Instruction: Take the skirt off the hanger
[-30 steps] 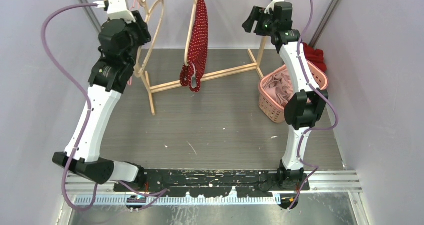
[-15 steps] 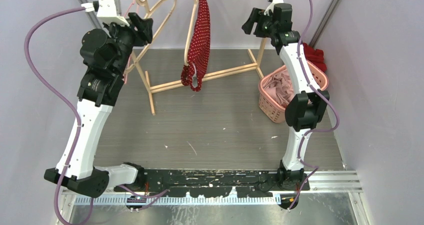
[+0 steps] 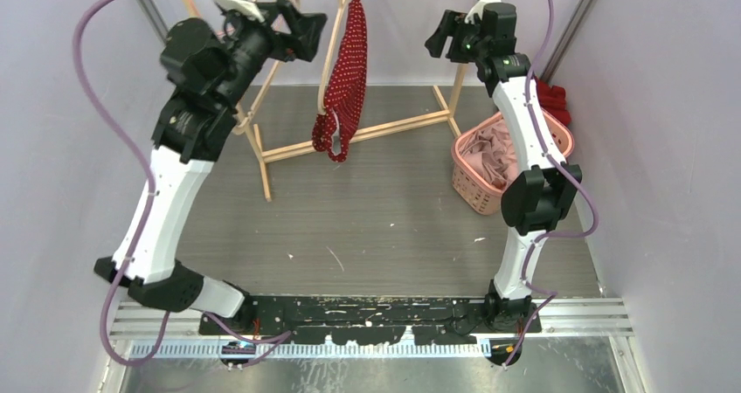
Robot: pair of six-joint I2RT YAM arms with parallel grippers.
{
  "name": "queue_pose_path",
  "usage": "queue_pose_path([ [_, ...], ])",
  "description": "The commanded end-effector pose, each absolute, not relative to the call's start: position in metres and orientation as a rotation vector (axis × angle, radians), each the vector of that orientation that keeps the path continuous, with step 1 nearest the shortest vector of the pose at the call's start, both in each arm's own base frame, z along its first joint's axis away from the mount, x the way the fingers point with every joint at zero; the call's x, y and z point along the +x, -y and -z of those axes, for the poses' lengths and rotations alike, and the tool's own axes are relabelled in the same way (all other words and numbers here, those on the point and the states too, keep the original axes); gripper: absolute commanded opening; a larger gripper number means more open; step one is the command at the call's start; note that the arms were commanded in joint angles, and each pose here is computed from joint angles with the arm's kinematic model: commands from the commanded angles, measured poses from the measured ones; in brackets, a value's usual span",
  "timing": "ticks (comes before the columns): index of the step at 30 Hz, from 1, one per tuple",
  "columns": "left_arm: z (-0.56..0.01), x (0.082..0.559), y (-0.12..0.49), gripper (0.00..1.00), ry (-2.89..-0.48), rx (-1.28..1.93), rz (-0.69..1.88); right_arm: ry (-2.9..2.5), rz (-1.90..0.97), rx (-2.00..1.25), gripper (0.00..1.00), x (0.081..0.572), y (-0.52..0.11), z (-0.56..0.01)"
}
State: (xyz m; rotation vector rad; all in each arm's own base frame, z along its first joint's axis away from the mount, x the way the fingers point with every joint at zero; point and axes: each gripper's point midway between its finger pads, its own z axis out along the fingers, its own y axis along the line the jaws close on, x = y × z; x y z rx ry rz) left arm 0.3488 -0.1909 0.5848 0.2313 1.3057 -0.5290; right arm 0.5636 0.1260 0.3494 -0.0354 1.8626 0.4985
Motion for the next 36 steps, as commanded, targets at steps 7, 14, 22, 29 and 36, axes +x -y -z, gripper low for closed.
queue_pose_path([
  [7, -0.529, 0.401, 0.244, 0.92, -1.48, 0.263, 0.446, -1.747, -0.466, -0.065, 0.78, 0.544, -0.124, -0.4],
  [14, -0.503, 0.428, 0.232, 0.91, -1.522, 0.24, 0.268, -1.747, -0.472, -0.07, 0.78, 0.543, -0.125, -0.4],
  [22, -0.5, 0.451, 0.242, 0.91, -1.483, 0.268, 0.217, -1.75, -0.487, -0.064, 0.78, 0.547, -0.127, -0.397],
  [29, -0.474, 0.469, 0.259, 0.9, -1.519, 0.295, 0.236, -1.752, -0.48, -0.065, 0.78, 0.548, -0.126, -0.396],
  [36, -0.471, 0.483, 0.263, 0.72, -1.509, 0.293, 0.233, -1.757, -0.47, -0.06, 0.78, 0.549, -0.121, -0.393],
])
